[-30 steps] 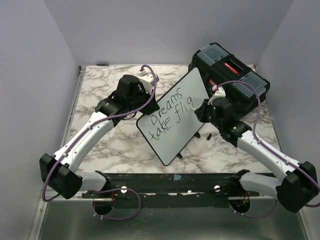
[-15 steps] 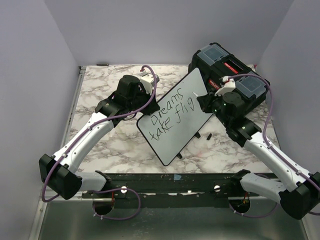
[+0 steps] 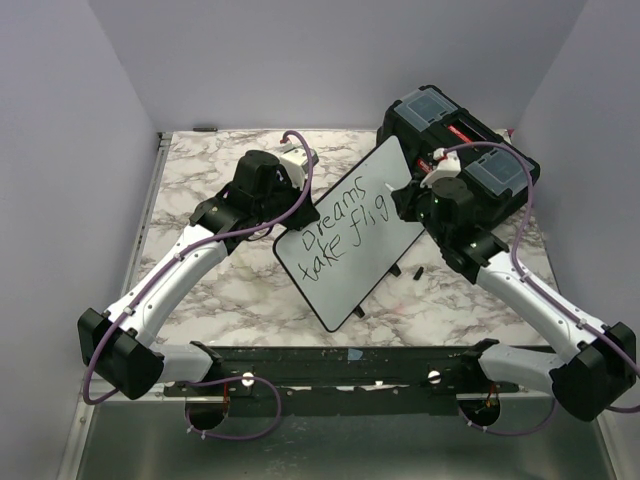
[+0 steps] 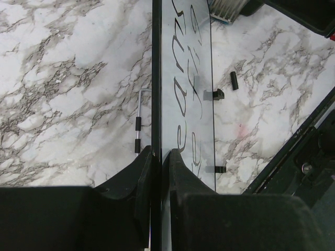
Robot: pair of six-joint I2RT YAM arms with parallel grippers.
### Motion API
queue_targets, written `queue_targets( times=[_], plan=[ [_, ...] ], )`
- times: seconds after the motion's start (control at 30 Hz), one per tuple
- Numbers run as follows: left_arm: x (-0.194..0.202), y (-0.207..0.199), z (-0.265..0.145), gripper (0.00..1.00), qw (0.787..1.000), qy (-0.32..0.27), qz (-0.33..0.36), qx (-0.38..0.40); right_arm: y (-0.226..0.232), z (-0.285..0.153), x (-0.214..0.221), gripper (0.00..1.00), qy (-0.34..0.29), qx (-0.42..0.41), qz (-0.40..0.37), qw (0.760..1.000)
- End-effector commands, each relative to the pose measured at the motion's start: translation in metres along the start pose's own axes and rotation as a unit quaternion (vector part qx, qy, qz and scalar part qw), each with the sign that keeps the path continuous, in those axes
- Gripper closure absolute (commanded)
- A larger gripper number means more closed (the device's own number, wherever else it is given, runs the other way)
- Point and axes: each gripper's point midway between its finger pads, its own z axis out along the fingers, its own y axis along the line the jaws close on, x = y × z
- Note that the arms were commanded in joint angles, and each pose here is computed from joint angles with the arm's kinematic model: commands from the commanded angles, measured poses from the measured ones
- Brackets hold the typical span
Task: Write a sentence on the whiteboard
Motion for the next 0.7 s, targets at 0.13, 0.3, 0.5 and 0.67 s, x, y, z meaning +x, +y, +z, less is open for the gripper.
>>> queue_targets(
  times=[0.13, 0.3, 0.5, 0.67],
  plan=[
    [0.065, 0.010, 0.002, 1.00, 0.993, 0.114, 0.027, -0.018, -0.001, 0.012, -0.011, 0.99, -0.015, 0.006, -0.006, 1.000],
    [0.066, 0.010, 0.003, 1.00, 0.993, 0.117, 0.028, -0.018, -0.003, 0.018, -0.012, 0.99, -0.018, 0.005, -0.002, 1.000],
    [0.067, 0.011, 0.004, 1.00, 0.992, 0.118, 0.028, -0.020, -0.003, 0.020, 0.002, 0.99, -0.003, -0.003, 0.002, 1.000],
    [0.067, 0.011, 0.004, 1.00, 0.992, 0.118, 0.028, -0.020, -0.002, 0.021, 0.014, 0.99, 0.013, -0.013, 0.005, 1.000]
  ],
)
